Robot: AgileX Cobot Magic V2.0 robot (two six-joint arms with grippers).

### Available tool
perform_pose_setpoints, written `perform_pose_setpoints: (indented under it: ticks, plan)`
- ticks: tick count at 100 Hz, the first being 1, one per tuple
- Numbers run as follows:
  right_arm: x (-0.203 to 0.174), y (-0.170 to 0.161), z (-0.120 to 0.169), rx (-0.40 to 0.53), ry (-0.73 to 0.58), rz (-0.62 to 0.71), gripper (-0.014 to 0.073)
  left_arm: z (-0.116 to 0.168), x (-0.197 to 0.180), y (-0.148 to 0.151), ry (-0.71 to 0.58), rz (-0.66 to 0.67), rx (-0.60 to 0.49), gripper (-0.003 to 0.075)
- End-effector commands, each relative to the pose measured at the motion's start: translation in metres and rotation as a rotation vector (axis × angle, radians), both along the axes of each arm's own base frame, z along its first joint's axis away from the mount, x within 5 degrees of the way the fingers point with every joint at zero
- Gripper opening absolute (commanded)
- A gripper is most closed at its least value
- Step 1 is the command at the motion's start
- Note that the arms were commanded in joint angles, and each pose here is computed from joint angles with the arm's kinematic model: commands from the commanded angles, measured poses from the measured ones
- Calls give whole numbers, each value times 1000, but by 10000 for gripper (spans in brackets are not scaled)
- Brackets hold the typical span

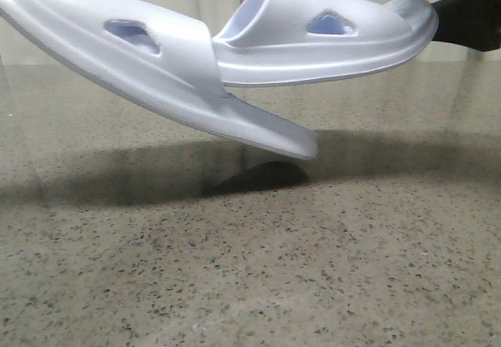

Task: Insert blue slippers together front up
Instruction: 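Slide the right-held slipper's toe into the left-held slipper's strap, then lower the nested slippers onto the table with both grippers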

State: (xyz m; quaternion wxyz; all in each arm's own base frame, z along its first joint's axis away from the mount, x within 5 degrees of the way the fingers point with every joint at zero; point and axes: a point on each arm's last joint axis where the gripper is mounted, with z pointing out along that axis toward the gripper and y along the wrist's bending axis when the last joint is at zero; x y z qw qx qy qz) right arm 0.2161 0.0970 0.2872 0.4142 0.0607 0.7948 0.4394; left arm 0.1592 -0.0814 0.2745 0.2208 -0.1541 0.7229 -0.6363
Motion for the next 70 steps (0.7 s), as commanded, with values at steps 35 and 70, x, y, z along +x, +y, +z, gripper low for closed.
perform_pose_setpoints:
  ticks: [35,70]
  plan:
    - [-9,11,26,116,-87,128,447,26,-15,-10,-86,-195,-186,16]
    - [-19,-29,61,81,-277,-38,447,24,-13,-9,-80,-171,-174,16]
